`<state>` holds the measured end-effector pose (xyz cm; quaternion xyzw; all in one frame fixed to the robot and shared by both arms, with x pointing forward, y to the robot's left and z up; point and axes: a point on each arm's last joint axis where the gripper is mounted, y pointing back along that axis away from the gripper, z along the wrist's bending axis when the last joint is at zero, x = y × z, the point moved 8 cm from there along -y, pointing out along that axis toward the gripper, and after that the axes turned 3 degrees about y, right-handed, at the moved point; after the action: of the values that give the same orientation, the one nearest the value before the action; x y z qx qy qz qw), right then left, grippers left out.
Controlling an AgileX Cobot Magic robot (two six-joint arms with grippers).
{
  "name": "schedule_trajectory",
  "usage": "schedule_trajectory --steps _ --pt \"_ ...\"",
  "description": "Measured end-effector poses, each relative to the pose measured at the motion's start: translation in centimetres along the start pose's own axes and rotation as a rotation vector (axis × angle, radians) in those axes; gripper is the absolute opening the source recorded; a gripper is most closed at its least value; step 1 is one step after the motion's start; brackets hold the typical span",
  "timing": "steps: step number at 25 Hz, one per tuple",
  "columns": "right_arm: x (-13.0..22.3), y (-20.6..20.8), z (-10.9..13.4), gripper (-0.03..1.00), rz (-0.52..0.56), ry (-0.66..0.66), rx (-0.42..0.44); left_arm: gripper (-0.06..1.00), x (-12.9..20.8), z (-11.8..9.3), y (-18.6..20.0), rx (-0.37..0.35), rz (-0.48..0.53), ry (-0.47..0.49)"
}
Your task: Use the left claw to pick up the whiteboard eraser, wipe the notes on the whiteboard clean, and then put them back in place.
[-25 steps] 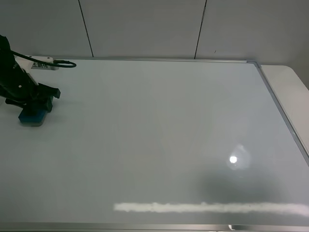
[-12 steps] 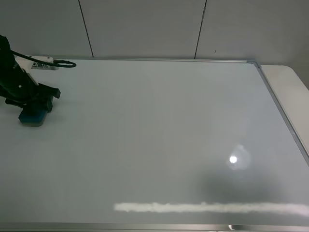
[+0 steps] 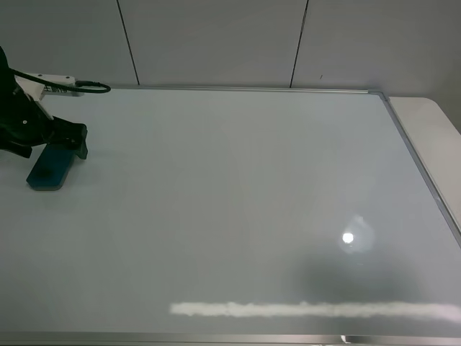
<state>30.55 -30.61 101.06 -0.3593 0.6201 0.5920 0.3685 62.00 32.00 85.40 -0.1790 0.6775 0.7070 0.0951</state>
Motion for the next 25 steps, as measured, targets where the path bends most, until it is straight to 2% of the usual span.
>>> schedule_trajectory --steps 7,12,18,25 --pt "0.0 0.0 0.0 0.99 0.000 0.000 0.000 0.99 -2.5 0.5 9.7 0.009 -0.199 0.015" --pt "0.0 0.0 0.0 0.99 0.000 0.000 0.000 0.99 -1.6 1.2 17.6 0.009 -0.358 0.020" --pt "0.0 0.0 0.0 0.99 0.000 0.000 0.000 0.99 2.9 2.0 25.0 0.029 -0.534 0.044" --pt "0.0 0.0 0.0 0.99 0.000 0.000 0.000 0.99 9.4 2.8 31.5 0.063 -0.726 0.077"
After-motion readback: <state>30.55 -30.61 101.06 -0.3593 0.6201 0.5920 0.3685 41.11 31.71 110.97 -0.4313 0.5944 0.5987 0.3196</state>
